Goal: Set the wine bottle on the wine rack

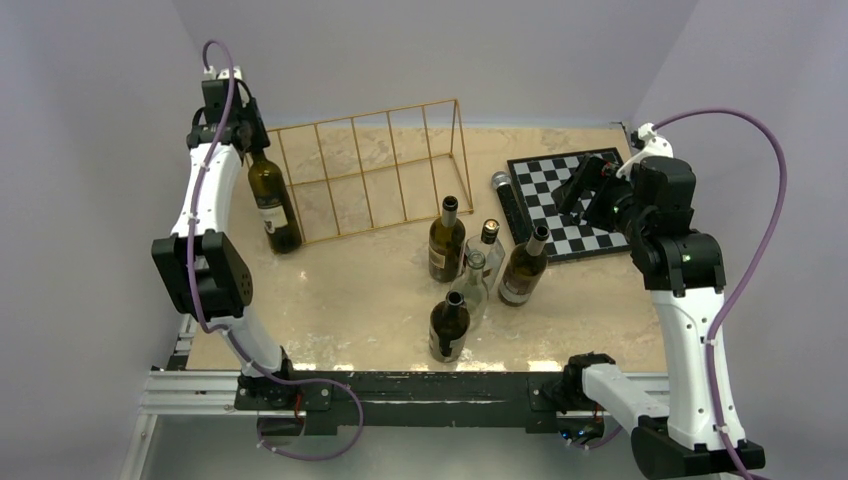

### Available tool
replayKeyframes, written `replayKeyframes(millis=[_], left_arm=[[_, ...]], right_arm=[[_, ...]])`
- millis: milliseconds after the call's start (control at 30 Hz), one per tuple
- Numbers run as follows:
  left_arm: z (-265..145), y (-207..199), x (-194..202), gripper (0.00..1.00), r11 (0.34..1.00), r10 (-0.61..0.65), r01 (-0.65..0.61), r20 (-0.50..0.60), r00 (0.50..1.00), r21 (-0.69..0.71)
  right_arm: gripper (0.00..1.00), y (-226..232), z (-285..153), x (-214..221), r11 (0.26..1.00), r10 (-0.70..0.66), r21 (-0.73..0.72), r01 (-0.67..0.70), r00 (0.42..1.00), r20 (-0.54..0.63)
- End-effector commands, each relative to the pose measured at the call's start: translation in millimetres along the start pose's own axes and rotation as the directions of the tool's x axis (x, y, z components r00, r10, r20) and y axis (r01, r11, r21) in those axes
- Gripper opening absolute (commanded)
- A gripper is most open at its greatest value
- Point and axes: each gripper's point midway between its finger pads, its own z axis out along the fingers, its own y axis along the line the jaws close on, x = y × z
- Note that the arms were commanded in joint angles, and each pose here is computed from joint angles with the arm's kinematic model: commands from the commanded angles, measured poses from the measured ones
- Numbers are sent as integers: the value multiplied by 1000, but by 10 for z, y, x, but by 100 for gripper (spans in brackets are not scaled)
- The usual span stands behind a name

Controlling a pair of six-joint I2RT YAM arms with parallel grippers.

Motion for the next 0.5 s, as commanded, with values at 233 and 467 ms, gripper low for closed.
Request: replayKeyframes(millis=[233,467], left_arm=[[152,-36,157,44,998,-57,57,-63,996,9],[197,-32,202,45,998,-62,62,-90,994,0]], right_arm=[[99,-26,-32,-96,999,29,14,-30,998,61],[99,-66,-40,-69,999,33,29,-35,997,64]])
